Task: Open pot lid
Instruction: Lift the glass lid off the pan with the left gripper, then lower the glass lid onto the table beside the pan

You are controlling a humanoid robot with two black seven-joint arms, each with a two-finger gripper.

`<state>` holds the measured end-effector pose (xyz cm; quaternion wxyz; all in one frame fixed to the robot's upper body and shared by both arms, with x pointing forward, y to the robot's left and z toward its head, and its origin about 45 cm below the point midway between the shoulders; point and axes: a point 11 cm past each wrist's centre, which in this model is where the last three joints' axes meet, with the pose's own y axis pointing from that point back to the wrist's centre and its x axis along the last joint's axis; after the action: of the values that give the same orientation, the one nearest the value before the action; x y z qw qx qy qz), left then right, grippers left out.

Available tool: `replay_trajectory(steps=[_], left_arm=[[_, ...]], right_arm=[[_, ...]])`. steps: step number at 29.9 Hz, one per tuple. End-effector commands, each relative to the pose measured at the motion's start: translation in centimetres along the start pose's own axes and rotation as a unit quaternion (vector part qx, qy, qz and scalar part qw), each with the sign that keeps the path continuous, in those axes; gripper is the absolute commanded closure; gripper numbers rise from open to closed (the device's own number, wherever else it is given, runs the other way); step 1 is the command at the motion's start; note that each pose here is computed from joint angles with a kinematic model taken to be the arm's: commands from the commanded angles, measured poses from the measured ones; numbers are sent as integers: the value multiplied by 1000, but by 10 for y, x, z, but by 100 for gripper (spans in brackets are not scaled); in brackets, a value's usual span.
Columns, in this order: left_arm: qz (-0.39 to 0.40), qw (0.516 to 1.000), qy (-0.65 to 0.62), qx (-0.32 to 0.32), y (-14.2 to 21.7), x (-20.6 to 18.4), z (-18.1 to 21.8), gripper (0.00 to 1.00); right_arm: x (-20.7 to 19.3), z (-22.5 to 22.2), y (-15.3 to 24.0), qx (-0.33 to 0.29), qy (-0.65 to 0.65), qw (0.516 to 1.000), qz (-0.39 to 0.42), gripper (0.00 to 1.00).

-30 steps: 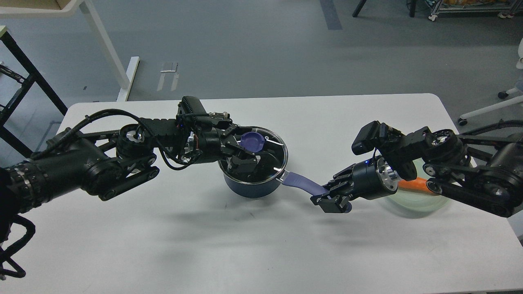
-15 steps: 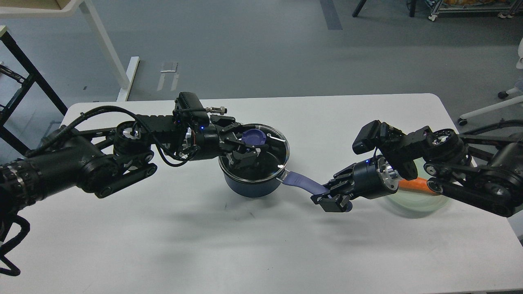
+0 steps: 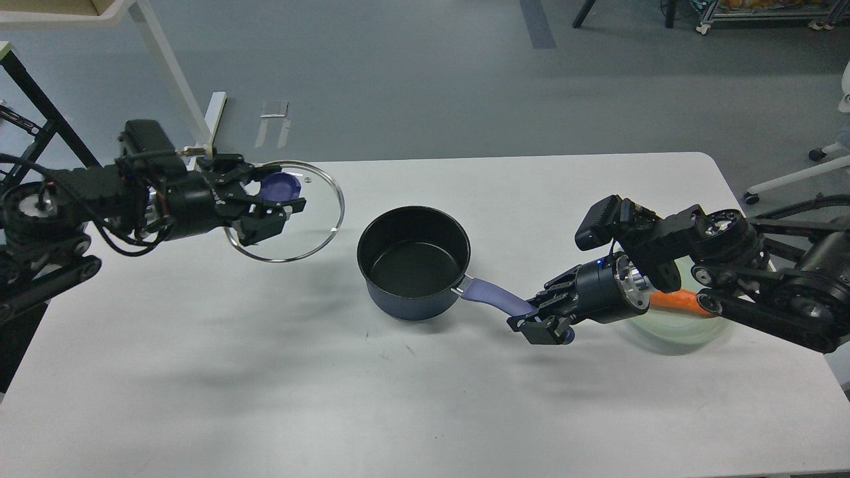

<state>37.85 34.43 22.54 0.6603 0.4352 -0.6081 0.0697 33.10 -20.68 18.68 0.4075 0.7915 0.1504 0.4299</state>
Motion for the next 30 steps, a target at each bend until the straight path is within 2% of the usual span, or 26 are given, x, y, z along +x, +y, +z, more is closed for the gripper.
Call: replay_trajectory(steps=[1,4,8,19,30], left_arm=[[-27,999,-13,15,36,-41,-4,65],[-46,999,-15,22,55,-59,-6,65],[-59,998,-7,22,60,-77,-2,64],[-63,997,42,14,40,-109,19,62],[-65,995,71,23,35,-130,28,55]], right_arm=[[0,0,0,0,0,1000,0,72],[0,0,0,0,0,1000,0,72],[0,0,0,0,0,1000,0,72],[0,0,0,0,0,1000,1,72],[-1,2,3,-4,-1,1000,1,72]])
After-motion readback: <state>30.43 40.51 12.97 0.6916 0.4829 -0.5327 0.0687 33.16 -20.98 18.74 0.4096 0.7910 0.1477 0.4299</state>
